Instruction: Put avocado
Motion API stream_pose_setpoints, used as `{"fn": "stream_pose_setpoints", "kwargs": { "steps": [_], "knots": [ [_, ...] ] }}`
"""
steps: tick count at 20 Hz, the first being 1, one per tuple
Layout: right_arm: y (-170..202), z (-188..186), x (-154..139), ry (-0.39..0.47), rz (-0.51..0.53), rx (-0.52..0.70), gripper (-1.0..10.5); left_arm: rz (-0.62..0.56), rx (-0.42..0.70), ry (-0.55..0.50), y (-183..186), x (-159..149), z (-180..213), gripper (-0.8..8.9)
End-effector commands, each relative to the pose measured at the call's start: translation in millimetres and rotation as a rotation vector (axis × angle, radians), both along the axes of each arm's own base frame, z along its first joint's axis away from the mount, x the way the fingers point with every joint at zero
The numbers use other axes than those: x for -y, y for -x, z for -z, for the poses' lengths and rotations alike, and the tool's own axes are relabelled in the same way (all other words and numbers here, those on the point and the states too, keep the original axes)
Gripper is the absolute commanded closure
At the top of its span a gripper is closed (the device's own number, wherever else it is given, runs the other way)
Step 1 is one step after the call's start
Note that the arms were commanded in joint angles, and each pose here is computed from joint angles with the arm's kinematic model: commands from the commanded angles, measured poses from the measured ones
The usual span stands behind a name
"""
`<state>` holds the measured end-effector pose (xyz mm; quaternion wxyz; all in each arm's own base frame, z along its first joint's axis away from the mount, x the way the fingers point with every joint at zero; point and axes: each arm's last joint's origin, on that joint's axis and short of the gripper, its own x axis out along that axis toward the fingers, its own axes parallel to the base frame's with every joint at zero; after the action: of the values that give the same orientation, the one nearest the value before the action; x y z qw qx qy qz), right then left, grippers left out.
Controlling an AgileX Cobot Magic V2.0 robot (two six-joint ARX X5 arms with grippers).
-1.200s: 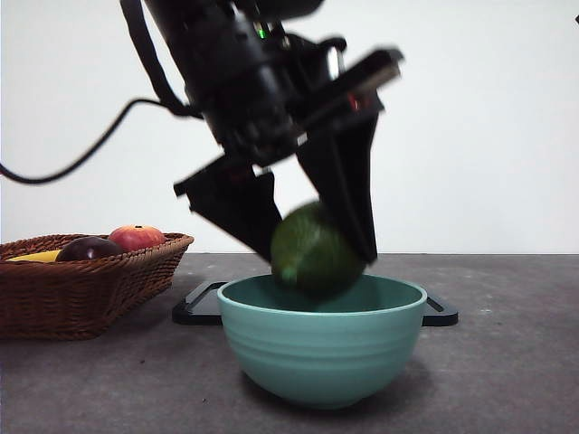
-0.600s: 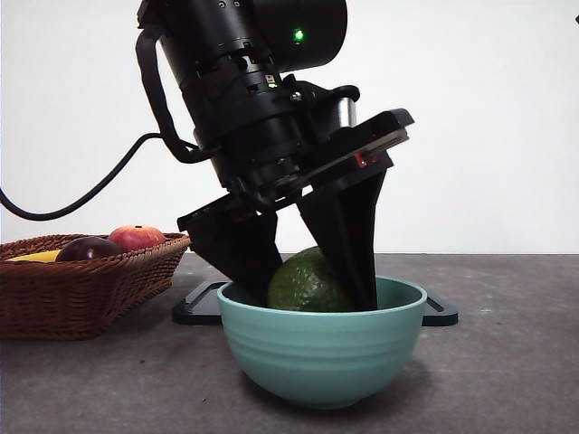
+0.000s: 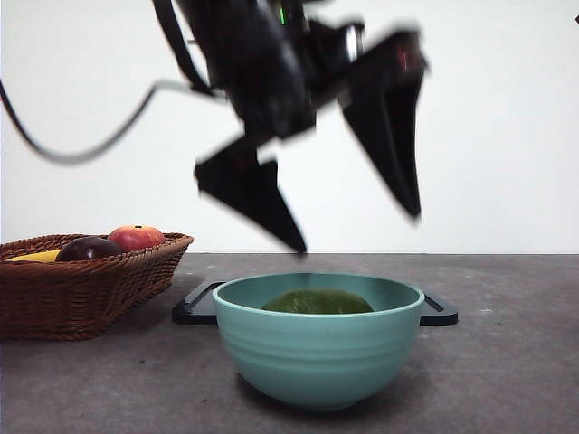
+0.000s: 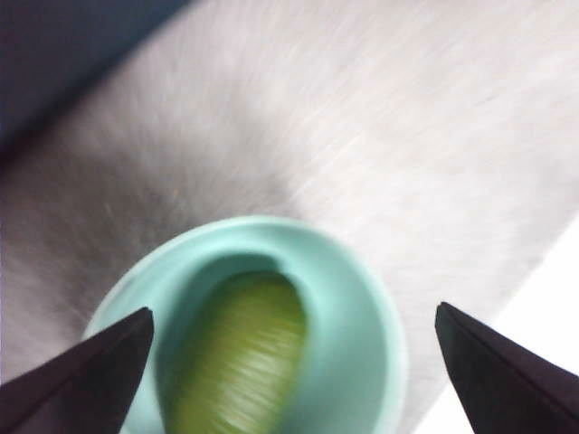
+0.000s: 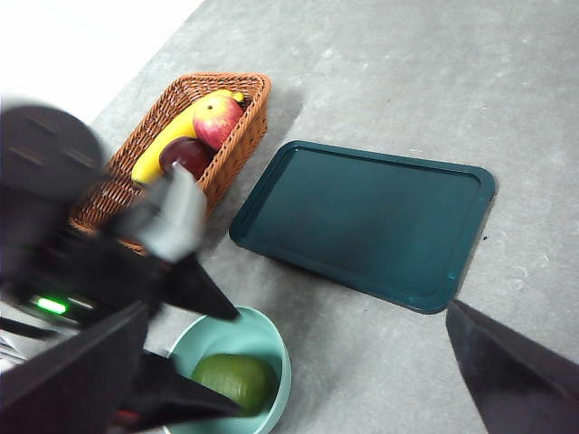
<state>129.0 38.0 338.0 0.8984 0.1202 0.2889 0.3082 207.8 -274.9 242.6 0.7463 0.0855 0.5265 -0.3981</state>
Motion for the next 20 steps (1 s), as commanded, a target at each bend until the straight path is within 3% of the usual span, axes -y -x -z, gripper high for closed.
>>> {"fn": "stream_pose_setpoints", "kwargs": {
  "steps": [1,4,8,15,20],
  "knots": [
    [-1,-7,-1,-0.012,0.000,0.024,4.0,0.046,0.088,0.078,9,-4,-39,3.16],
    [-2,-8,-1,-0.016,-0.002,0.040,4.0,0.049,0.173,0.179,27,-28,-82,3.16],
    [-2,-8,-1,-0.018,-0.003,0.043,4.0,0.044,0.230,0.240,59,-71,-124,3.17],
    [0,-5,-1,-0.002,-0.008,0.006,4.0,-0.099,0.361,0.069,109,-148,-150,3.17],
    [3,0,0,0.009,-0.007,-0.054,4.0,-0.126,0.397,0.128,140,-189,-144,3.17]
  ]
}}
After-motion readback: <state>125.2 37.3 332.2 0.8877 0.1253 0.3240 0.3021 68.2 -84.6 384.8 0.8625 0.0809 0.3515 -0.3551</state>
